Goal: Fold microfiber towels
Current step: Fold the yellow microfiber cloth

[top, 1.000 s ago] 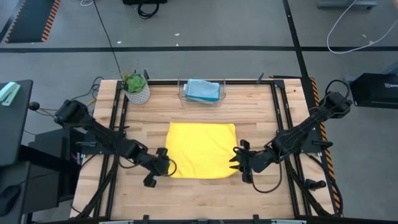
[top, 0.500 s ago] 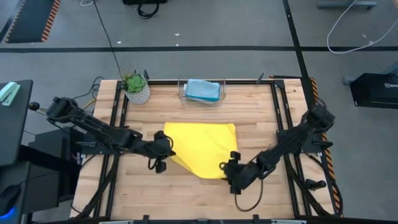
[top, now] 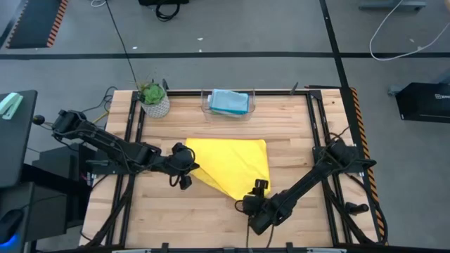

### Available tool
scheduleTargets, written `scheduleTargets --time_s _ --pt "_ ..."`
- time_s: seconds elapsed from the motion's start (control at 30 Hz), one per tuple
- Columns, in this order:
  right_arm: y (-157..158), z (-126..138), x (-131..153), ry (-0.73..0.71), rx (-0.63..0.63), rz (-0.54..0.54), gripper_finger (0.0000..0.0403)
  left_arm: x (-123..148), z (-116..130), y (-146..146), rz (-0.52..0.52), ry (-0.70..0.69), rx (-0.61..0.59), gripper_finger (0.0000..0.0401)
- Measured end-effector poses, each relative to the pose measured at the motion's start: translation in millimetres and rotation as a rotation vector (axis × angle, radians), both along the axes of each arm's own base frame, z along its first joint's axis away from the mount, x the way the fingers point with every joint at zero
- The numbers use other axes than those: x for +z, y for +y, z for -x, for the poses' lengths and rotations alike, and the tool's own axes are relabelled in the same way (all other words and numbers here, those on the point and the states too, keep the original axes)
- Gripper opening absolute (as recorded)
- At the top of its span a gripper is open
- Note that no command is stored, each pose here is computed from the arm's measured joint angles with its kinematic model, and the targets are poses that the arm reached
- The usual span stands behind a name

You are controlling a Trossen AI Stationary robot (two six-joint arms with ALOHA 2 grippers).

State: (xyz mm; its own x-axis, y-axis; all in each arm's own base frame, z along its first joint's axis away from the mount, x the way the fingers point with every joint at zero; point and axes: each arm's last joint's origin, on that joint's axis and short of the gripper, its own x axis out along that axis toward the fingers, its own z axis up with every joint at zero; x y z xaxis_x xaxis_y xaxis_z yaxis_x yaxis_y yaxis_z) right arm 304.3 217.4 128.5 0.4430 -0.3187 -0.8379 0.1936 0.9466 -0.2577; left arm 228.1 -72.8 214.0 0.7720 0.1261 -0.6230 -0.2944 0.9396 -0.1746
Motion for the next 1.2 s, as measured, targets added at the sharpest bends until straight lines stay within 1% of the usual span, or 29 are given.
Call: scheduleTargets --time_s 0.13,0.2,0.27,0.33,0.47,0.63,0.73,1.0,1.1,1.2 --pt "5 -1 -5 0.007 -0.039 0.022 0.02 2 1 3 -0.023 -0.016 0.036 0.0005" --pt "6 -2 -5 -0.009 -0.063 0.013 0.0197 3 1 6 -0.031 -0.015 0.052 0.0007" --pt "4 0 -5 -0.013 -0.107 0.011 0.0194 5 2 8 -0.033 -0.021 0.056 0.001" --pt "0 4 -6 0.005 -0.165 0.033 0.0187 6 3 8 -0.035 -0.023 0.056 0.0008" --pt "-5 15 -6 0.049 -0.254 0.077 0.016 8 6 9 -0.042 -0.017 0.059 0.0005" --pt "-2 27 -1 0.068 -0.287 0.105 0.0117 8 10 10 -0.061 -0.003 0.081 0.0008" --pt "-2 35 4 0.076 -0.32 0.124 0.01 7 12 8 -0.059 0.01 0.091 0.0004" --pt "-8 52 23 0.101 -0.372 0.189 0.0091 5 20 -5 -0.057 0.008 0.125 0.0004" --pt "-14 50 31 0.092 -0.368 0.194 0.0085 3 26 -12 -0.059 -0.001 0.16 0.0006" --pt "-22 45 39 0.105 -0.339 0.202 0.0063 2 32 -17 -0.065 0.0 0.197 0.0004"
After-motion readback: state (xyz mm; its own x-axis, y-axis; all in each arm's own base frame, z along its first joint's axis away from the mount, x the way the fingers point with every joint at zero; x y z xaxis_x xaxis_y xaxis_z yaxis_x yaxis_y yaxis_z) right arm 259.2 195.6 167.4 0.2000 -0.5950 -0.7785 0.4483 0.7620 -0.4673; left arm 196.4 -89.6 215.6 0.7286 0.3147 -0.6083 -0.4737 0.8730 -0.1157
